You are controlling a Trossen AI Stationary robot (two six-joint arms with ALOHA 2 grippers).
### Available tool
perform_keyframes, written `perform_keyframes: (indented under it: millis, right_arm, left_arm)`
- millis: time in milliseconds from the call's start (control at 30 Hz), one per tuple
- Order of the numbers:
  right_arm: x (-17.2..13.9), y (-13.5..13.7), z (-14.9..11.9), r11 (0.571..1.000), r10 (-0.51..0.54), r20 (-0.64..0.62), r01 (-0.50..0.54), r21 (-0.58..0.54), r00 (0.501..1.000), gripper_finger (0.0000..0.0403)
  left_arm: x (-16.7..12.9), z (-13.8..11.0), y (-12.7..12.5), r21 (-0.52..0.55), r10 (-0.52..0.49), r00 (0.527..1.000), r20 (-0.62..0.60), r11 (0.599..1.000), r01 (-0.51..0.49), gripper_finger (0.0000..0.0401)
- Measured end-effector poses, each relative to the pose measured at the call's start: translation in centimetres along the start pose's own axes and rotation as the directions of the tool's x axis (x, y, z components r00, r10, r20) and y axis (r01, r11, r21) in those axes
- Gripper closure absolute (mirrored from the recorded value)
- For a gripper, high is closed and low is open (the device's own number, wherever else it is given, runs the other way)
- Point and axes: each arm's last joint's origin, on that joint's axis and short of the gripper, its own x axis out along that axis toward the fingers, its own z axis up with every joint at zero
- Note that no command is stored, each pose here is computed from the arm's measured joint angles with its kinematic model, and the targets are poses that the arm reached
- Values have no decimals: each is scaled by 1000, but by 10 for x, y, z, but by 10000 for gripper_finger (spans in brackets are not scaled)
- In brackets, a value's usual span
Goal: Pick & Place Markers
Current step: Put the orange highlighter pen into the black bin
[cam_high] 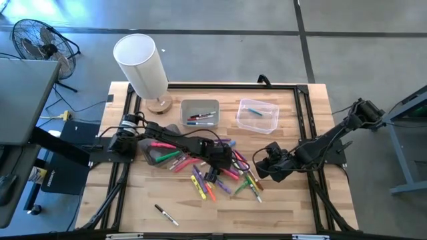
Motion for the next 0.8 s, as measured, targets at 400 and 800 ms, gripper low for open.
perform_keyframes:
  millis: [400,800]
  right_arm:
    - [0,0,0,1000,0,0,0,0,1000,403]
    - [0,1,0,1000,8,-1,-8,3,1000,403]
  left_arm:
    - [0,-1,-2,-71,-49,999,-8,996,48,236]
    - [-6,8,-8,-96,-41,999,-22,995,39,236]
